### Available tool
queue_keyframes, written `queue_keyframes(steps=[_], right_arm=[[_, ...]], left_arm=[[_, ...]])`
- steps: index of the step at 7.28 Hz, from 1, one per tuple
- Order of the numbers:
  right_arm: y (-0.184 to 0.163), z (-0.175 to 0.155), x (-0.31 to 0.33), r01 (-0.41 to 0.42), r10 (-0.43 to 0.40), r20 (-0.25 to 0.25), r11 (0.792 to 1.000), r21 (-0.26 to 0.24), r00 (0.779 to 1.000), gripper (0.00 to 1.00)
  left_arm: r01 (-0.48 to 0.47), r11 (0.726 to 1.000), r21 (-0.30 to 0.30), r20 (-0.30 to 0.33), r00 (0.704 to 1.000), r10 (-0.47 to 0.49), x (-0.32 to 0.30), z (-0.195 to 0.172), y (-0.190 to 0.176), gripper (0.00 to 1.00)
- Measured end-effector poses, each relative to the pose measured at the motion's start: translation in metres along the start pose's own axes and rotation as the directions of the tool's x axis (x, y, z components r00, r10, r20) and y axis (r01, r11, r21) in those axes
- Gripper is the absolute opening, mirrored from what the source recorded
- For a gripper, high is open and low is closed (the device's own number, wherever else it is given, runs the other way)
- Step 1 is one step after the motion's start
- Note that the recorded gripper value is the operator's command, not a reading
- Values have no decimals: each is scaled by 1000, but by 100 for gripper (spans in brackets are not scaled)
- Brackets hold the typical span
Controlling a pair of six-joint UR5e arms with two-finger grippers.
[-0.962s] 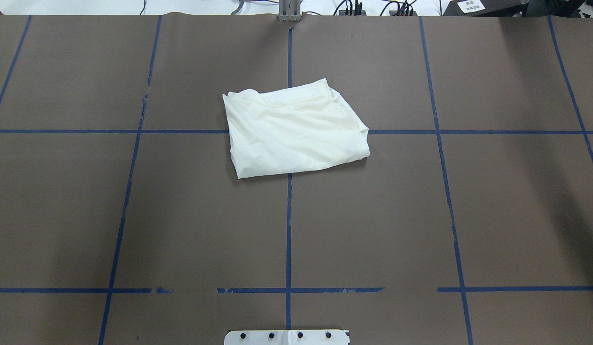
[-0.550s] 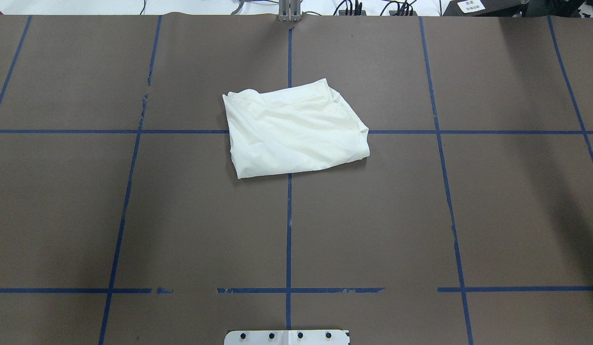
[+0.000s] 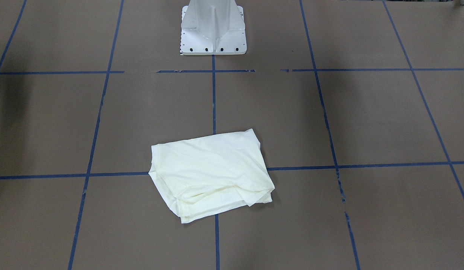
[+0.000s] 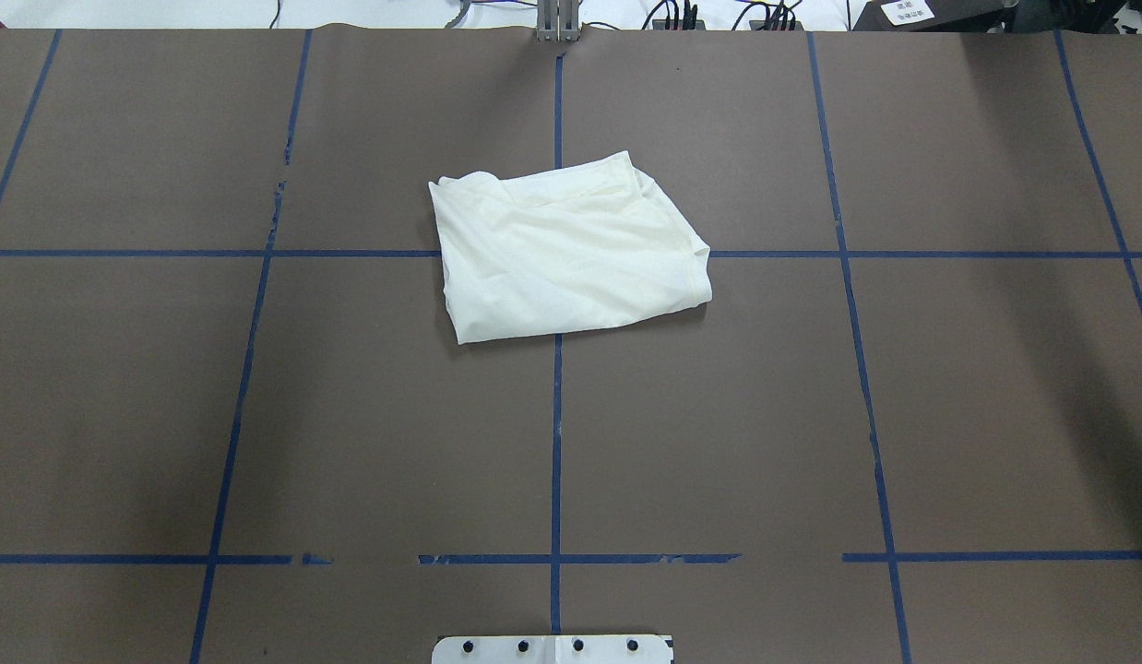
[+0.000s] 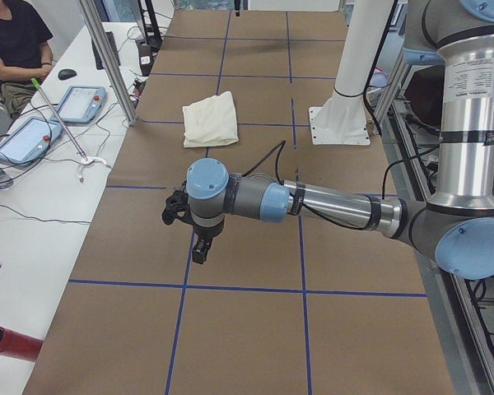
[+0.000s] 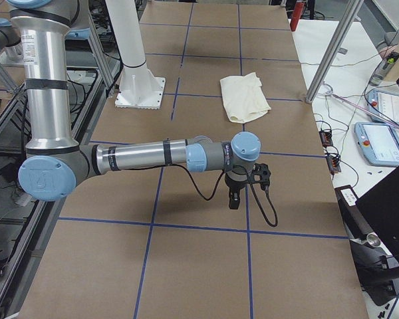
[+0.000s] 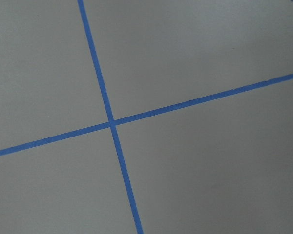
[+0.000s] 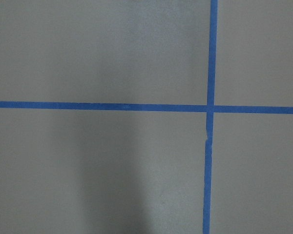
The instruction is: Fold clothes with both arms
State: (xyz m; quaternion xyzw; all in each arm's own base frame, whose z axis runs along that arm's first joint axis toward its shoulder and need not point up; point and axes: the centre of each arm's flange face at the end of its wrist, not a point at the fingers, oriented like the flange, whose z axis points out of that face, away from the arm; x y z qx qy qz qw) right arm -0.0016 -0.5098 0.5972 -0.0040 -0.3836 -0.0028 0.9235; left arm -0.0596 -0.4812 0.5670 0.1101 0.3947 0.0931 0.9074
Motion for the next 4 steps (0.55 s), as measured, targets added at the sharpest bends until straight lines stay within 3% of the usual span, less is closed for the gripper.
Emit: queue_keyframes(steps=[4], right_arm=[[4,1,27,-92,92,-6,996,-3,996,100]], left_arm=[[4,1000,-2,30,1000,-4,-5,-1,-1,100]])
